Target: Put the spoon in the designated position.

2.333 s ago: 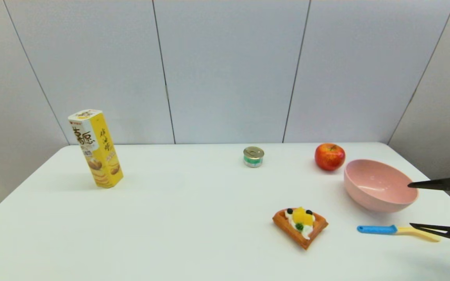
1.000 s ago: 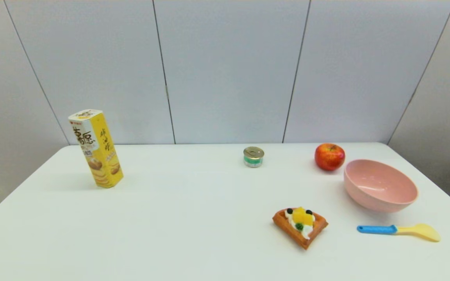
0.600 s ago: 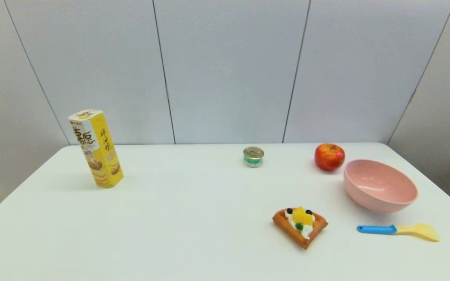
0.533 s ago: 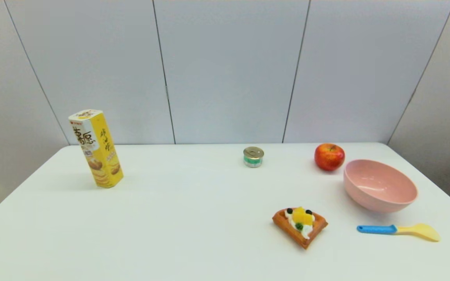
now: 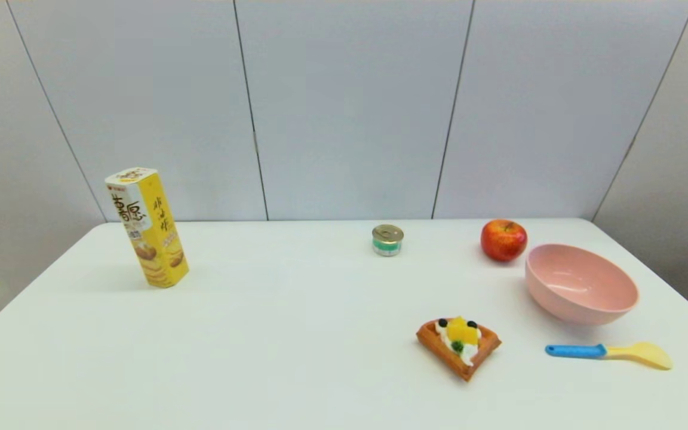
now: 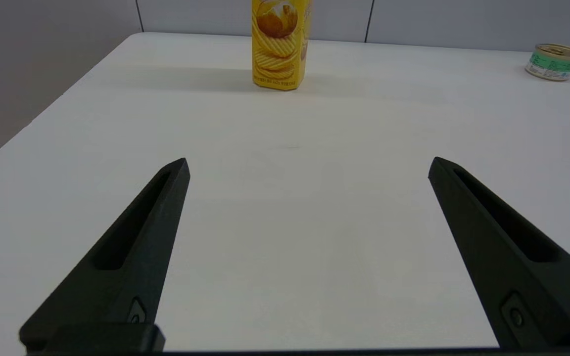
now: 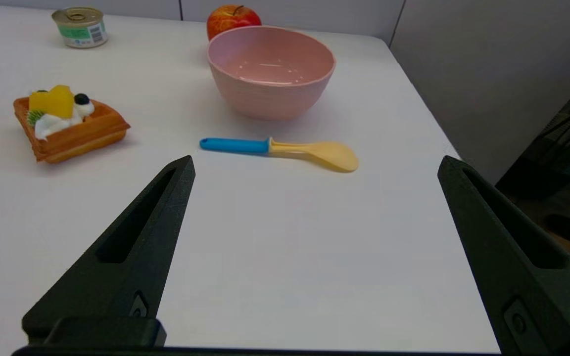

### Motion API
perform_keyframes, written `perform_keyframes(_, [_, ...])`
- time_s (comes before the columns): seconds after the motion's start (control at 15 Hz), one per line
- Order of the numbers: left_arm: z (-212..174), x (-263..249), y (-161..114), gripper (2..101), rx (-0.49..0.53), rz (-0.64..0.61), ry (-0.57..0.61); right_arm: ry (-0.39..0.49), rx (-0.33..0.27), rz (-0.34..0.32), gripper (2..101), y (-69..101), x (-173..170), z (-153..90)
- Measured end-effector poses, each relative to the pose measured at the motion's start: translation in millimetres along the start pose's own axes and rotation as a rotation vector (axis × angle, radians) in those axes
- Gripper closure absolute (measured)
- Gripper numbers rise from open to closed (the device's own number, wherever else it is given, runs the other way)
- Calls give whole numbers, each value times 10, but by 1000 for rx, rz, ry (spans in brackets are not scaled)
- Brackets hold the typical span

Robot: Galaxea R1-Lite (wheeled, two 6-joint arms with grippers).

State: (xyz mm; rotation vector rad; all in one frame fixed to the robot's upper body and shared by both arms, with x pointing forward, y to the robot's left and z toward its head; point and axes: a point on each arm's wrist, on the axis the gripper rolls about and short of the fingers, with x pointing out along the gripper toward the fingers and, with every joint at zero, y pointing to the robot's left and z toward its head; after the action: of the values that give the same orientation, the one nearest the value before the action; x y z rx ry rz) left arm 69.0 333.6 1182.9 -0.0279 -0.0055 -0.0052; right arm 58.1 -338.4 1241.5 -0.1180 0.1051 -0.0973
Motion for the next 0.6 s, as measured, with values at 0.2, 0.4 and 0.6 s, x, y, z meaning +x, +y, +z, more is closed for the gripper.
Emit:
perform_keyframes(0.2, [1, 0, 0, 54, 0, 0, -1, -38, 21, 33, 52, 29, -40, -209])
perform_keyframes(0.4, [0, 0, 0, 54, 0, 0, 0, -64, 38, 34, 52, 41, -24, -299])
perform_keyframes(0.6, [0, 0, 0, 54, 0, 0, 0, -75, 42, 41, 52, 70, 80, -456])
